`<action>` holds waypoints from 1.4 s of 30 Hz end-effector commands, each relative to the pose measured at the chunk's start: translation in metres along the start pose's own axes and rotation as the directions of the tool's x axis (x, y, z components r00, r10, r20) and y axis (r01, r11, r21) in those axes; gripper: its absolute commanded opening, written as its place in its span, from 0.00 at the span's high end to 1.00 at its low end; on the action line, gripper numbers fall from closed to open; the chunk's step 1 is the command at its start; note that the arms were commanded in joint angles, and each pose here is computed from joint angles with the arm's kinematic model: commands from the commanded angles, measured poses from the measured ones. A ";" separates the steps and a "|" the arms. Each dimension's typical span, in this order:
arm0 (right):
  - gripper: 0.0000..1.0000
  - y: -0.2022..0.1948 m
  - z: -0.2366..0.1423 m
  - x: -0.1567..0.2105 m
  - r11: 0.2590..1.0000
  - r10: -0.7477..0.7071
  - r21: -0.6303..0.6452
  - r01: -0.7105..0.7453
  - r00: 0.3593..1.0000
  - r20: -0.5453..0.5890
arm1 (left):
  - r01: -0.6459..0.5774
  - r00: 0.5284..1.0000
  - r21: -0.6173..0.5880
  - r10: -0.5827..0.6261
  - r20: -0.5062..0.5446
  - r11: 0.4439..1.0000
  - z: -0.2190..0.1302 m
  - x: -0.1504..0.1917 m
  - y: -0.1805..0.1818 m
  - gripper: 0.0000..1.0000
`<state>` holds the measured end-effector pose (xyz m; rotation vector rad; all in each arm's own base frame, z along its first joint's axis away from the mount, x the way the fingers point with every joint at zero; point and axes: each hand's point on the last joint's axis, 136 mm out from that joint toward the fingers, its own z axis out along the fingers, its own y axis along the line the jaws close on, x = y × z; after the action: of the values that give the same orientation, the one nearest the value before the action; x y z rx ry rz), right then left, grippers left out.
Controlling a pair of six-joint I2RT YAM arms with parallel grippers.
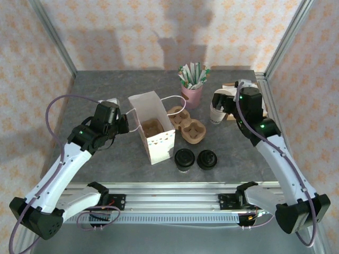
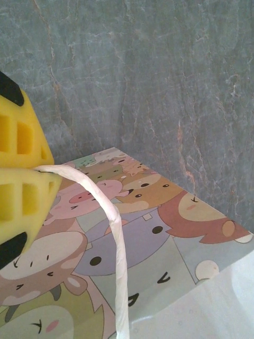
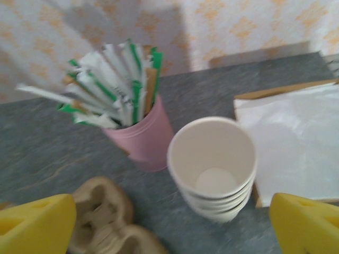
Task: Pack the takeout coffee
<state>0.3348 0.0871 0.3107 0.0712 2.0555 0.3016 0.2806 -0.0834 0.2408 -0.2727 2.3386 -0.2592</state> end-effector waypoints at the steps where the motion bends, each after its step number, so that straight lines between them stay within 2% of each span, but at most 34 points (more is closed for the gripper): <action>1: 0.10 0.016 -0.023 0.049 0.994 0.009 -0.099 -0.034 0.970 -0.244 | 0.015 0.999 0.017 -0.015 0.034 1.000 -0.008 -0.013 -0.004 1.00; 6: 0.14 0.047 -0.053 0.083 0.976 -0.109 -0.212 0.039 0.937 -0.331 | 0.019 0.999 0.020 -0.019 0.039 1.000 -0.010 -0.016 -0.006 1.00; 11: 0.15 0.073 -0.072 0.132 0.940 -0.282 -0.299 0.165 0.868 -0.409 | 0.021 0.999 0.010 -0.022 0.048 1.000 -0.012 -0.019 -0.004 1.00; 18: 0.16 0.108 -0.085 0.185 0.868 -0.434 -0.436 0.238 0.792 -0.430 | 0.021 0.998 -0.020 -0.020 0.052 1.000 -0.010 -0.022 -0.001 1.00; 28: 0.12 0.118 -0.073 0.220 0.871 -0.436 -0.437 0.225 0.762 -0.478 | 0.027 0.998 -0.038 -0.025 0.057 0.999 -0.007 -0.027 -0.001 1.00; 42: 0.14 0.124 -0.046 0.244 0.871 -0.466 -0.407 0.274 0.722 -0.512 | 0.030 0.998 -0.027 -0.028 0.050 0.999 -0.006 -0.026 -0.003 1.00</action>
<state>0.1608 0.2383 0.1579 -0.7260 2.5635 0.4573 0.2922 -0.0833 0.2534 -0.2857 2.3163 -0.2369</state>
